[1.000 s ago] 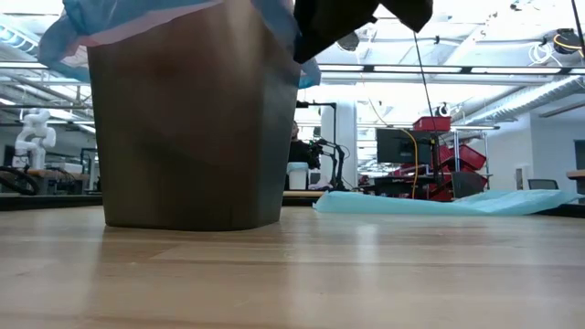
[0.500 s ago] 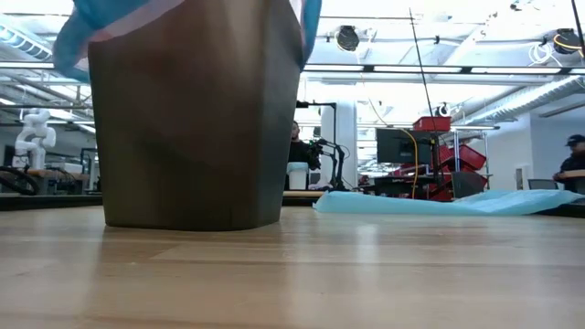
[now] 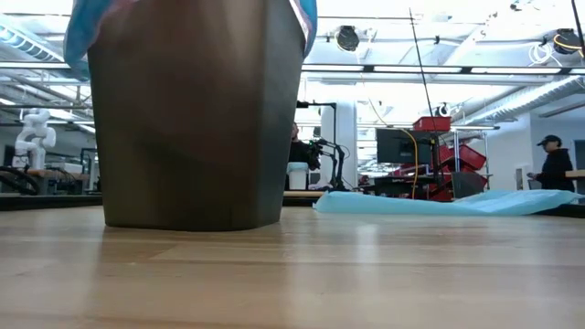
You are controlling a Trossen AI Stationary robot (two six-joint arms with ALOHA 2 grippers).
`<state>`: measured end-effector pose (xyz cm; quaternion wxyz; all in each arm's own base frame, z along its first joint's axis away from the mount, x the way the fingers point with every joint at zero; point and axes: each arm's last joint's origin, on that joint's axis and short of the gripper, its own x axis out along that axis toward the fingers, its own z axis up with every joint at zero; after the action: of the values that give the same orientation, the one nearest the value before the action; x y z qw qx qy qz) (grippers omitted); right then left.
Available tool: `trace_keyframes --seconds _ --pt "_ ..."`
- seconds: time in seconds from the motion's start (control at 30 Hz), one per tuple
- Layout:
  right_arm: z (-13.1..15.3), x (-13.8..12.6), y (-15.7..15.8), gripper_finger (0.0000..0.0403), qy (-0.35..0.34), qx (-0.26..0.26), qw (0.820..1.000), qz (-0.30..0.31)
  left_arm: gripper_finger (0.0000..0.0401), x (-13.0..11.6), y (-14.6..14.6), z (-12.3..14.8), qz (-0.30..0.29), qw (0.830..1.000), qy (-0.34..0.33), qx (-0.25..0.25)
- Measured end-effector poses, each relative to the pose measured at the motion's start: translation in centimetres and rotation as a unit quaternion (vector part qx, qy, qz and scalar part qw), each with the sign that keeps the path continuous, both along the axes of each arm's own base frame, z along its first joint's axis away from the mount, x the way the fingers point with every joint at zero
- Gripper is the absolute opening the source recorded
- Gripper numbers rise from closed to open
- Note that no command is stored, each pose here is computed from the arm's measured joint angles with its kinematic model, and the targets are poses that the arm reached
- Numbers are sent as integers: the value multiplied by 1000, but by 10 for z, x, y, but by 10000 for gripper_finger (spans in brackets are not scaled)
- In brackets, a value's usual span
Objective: Place trash/remove bag and relplace
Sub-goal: Remove the trash bag from the trash bin
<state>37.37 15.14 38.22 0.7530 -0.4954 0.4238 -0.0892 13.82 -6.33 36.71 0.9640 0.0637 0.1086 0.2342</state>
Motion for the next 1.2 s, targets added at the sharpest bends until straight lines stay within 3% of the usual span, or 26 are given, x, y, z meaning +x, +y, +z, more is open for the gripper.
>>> trace_keyframes --seconds 0.13,0.23,0.37,0.53,0.67,0.8,1.0,1.2 --pt "-1 1 -2 0 6 21 1000 3 0 -6 -5 -11 -47 991 67 -103" --pt "-1 0 -1 0 7 22 1000 3 0 -13 -6 -26 -39 973 129 -187" --pt "-1 -2 3 0 6 23 1000 7 0 -23 -3 -43 49 952 182 -243" --pt "-4 -11 11 0 26 22 999 7 0 -36 4 -63 162 916 199 -308" --pt "-7 -21 17 0 47 20 999 0 0 -35 1 -84 185 903 203 -330" --pt "-9 -29 22 0 54 25 998 -11 0 -30 -3 -103 177 903 195 -339" --pt "-10 -34 28 0 54 25 998 -11 0 -14 -12 -116 120 929 124 -328" --pt "-10 -35 29 0 55 25 998 -10 0 2 -18 -120 75 937 78 -333"
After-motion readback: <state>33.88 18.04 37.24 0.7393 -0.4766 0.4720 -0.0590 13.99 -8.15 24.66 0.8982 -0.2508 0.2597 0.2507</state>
